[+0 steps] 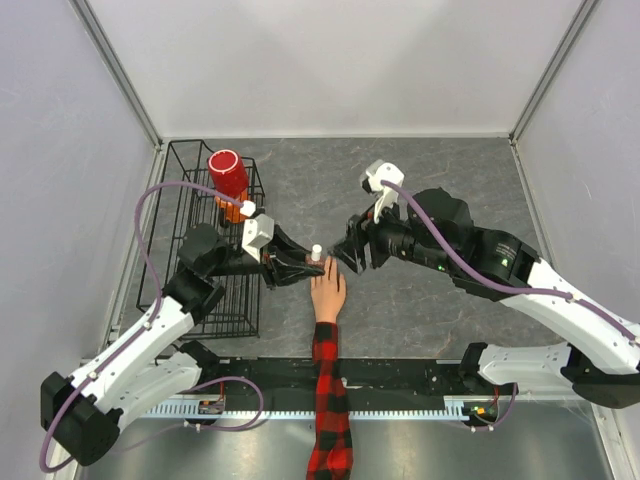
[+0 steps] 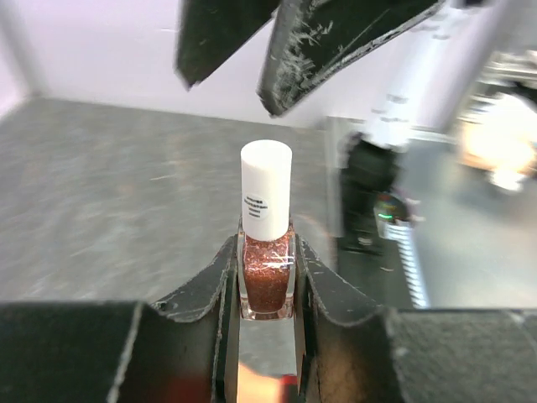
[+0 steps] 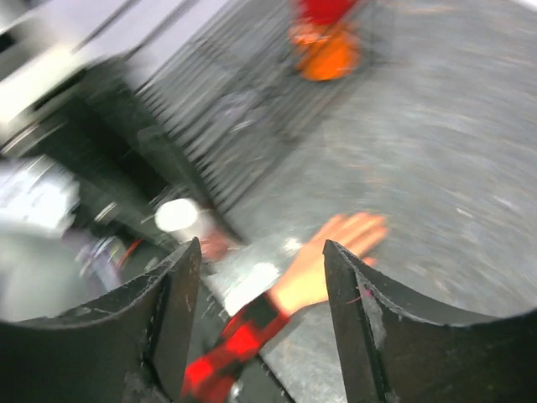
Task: Paint the nails
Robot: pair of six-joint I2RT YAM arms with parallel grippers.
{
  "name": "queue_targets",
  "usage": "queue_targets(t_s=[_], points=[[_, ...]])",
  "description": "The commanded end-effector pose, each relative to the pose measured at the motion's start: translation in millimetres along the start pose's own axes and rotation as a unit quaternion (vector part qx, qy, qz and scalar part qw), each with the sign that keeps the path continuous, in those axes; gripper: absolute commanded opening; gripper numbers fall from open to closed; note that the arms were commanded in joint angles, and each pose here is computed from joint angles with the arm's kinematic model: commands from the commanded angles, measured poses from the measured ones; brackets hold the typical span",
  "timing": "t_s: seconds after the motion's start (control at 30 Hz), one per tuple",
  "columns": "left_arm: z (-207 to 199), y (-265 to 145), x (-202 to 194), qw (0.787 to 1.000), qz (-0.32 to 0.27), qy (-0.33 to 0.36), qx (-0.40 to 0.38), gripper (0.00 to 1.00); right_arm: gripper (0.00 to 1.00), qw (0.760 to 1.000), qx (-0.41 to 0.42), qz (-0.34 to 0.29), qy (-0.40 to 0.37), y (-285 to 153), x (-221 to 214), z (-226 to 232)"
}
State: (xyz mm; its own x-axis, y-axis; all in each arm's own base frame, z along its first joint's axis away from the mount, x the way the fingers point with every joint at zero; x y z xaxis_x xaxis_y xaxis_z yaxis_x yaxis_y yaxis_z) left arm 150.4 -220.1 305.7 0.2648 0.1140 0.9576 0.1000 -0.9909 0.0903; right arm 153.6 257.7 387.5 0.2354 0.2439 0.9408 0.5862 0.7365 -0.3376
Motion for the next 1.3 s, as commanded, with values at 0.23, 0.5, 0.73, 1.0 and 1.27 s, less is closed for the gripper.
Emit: queue_targets(t_s=[0.23,0.5,0.73,1.0,1.27], points=[[-39.3,3.7,12.0,0.98,0.047,-0.04,-0.186,0.02,0.55,0.957,0.275,-0.055,-0.077,-12.1,5.3,54.1],[-41.5,3.2,13.1,0.979,0.048,-0.039,-0.192,0.02,0.47,0.953,0.287,-0.056,-0.081,-0.1,6.2,55.8],[-35.1,4.9,18.8,0.988,0.021,-0.019,-0.151,0.02,0.15,0.959,0.272,-0.045,-0.068,12.6,2.7,53.4],[31.6,-18.1,31.8,0.98,-0.06,0.035,0.188,0.02,0.0,0.985,0.168,-0.03,0.009,54.9,-26.5,53.4],[41.9,-40.5,40.3,0.951,-0.112,0.073,0.277,0.02,0.0,0.982,-0.185,-0.014,0.043,83.6,-32.4,116.9]])
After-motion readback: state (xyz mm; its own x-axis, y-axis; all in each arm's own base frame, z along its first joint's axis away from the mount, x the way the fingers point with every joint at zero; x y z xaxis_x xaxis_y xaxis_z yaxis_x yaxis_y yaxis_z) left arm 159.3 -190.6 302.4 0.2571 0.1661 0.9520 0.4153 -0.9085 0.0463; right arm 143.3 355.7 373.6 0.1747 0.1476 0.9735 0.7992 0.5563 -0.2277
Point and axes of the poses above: each gripper's point midway between its finger pads, its own y axis out along the fingers, its own z axis along the line the jaws close on, x = y × z, the point moved 5 cm from there along -y, back along the fingers, and after that the axes turned 13 degrees about -y, right-handed, at the moved point
